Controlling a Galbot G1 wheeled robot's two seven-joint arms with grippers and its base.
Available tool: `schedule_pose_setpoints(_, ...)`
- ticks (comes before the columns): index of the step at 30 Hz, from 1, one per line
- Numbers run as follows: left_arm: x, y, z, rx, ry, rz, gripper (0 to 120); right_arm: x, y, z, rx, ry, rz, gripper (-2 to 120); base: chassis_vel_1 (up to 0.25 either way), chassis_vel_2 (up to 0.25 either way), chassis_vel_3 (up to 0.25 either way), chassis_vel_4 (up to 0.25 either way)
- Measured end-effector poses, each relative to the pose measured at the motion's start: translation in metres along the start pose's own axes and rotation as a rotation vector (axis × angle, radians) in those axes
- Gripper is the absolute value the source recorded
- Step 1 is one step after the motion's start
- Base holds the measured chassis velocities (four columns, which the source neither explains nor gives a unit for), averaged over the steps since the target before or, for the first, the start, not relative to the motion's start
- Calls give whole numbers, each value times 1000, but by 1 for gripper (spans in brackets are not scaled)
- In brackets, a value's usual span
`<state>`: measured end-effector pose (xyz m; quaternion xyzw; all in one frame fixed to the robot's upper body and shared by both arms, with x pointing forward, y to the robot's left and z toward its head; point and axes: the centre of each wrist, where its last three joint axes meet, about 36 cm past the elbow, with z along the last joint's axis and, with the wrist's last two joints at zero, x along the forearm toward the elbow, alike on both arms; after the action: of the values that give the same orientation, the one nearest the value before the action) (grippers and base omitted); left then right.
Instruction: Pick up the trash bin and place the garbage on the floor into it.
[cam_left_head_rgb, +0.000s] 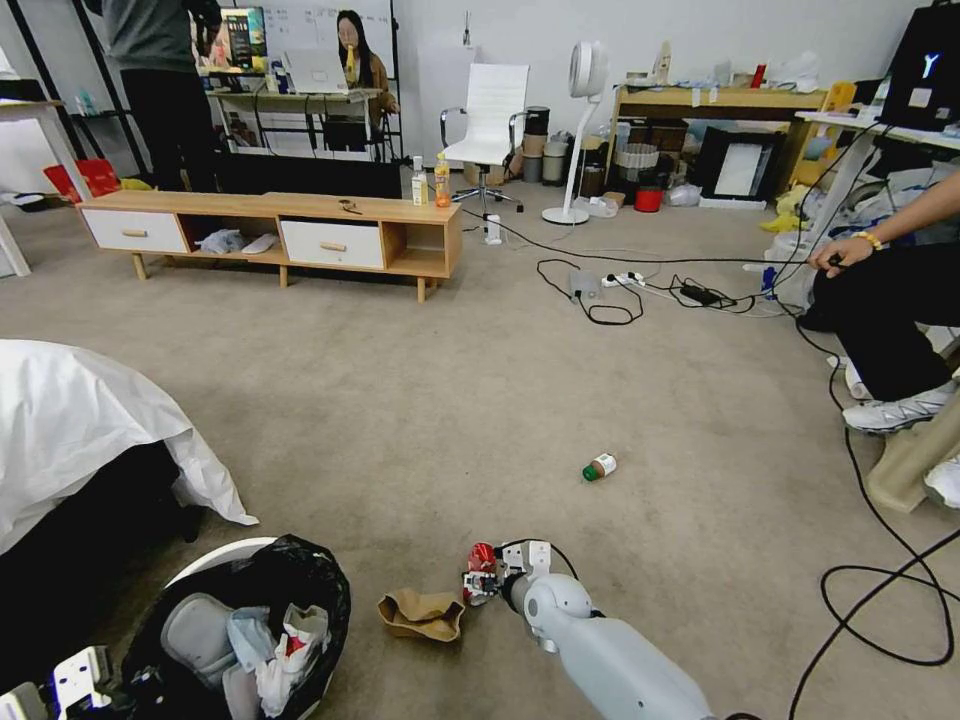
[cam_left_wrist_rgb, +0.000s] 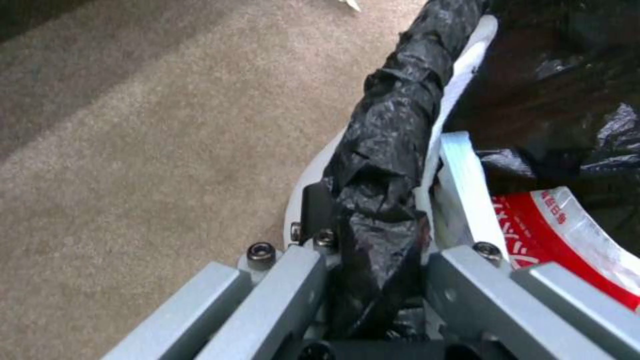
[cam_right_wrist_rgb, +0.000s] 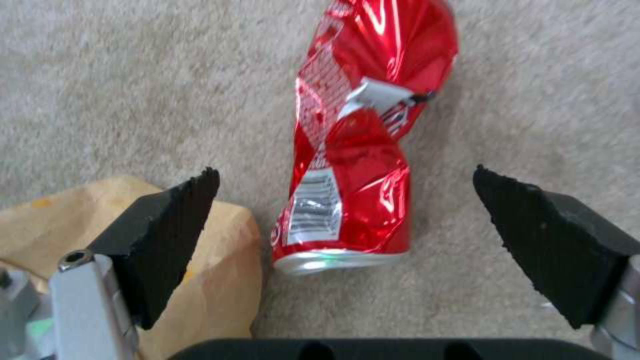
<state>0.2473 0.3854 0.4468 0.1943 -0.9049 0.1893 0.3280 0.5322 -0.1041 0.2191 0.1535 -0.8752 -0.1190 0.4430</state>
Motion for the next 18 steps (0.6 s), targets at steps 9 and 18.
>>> schedule_pose_setpoints(9,1,0,1,-1,2,1,1,-9,-2,9,21,-4,-34,96,0,0,0,0)
schedule_pose_setpoints(18,2,-2,2,1,3,7,1,-17,-2,13,45,-17,-80,97,0,0,0,0)
